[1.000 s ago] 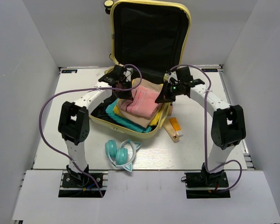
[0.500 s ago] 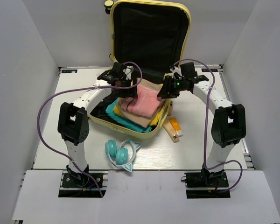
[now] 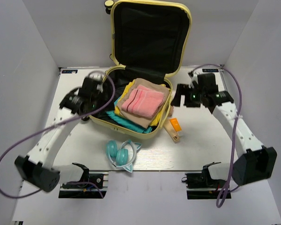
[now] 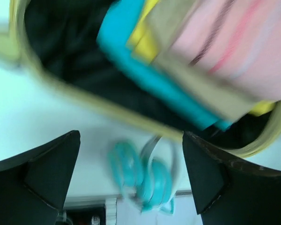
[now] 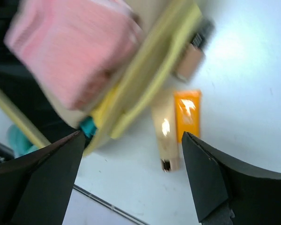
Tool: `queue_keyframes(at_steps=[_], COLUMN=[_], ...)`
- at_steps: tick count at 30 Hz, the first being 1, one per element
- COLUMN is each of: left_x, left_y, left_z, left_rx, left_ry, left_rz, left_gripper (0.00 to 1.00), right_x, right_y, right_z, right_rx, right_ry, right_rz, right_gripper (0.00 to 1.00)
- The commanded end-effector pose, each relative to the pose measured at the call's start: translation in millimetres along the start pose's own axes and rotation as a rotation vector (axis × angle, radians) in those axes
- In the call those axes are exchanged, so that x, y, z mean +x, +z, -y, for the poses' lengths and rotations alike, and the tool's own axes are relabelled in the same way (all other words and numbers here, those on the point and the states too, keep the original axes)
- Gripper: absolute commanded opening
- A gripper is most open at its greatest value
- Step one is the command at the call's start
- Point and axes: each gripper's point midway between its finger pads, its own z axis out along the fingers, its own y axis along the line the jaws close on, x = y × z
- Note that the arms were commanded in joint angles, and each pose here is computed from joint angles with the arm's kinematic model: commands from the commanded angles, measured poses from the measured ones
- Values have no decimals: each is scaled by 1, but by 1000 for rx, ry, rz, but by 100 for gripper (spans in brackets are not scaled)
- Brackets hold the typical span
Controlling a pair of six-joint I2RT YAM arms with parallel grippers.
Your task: Pack the luggage
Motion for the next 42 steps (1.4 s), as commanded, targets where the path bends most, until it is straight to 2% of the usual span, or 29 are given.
queue_keyframes(at_steps=[1,2,3,4,5,8,15,19,23,25,29,33,36,37,38,41,42], left_x=[84,98,129,136,150,191,204,221,234,243,253,272,284,286,285,267,255], left_y=[-11,-13,-3,-9,-10,-2,0,1,-1,6,30,42,48,49,48,37,31], left_z=[-40,-31,-38,-38,-27,-29,-29,-40,-54,-55,-25,-18,-19,-18,-16,-6,-3], left_rx=[-165,-132,-161,-160,-140,-160,-189,-250,-319,-310,-162,-124,-125,-122,-115,-88,-78], left_ry=[-130,-101,-114,-172,-160,-154,-189,-198,-210,-215,-259,-275,-272,-265,-251,-179,-144], left_rz=[-166,-182,-242,-217,-233,-266,-147,-163,-185,-189,-198,-250,-275,-286,-290,-255,-228], left_gripper=[100,100,100,100,100,100,97,89,87,87,87,84,62,36,24,0,0], right_x=[34,38,41,53,52,64,79,75,73,75,77,77,77,77,78,76,74], right_y=[-4,-10,-9,-7,-8,-4,-2,-4,-7,-5,-5,-6,-7,-7,-7,-9,-11], right_z=[43,47,48,53,51,49,47,50,51,54,57,61,61,61,60,60,65], right_rx=[222,245,247,261,245,228,202,219,236,245,261,284,283,283,281,279,313], right_ry=[114,116,118,134,131,143,149,151,145,146,157,158,163,165,161,163,157], right_rz=[-19,4,5,-16,-2,-43,-85,-61,-57,-60,-58,-54,-49,-44,-45,-34,-19], right_gripper=[90,90,90,90,90,90,90,90,90,90,90,90,90,90,90,90,90])
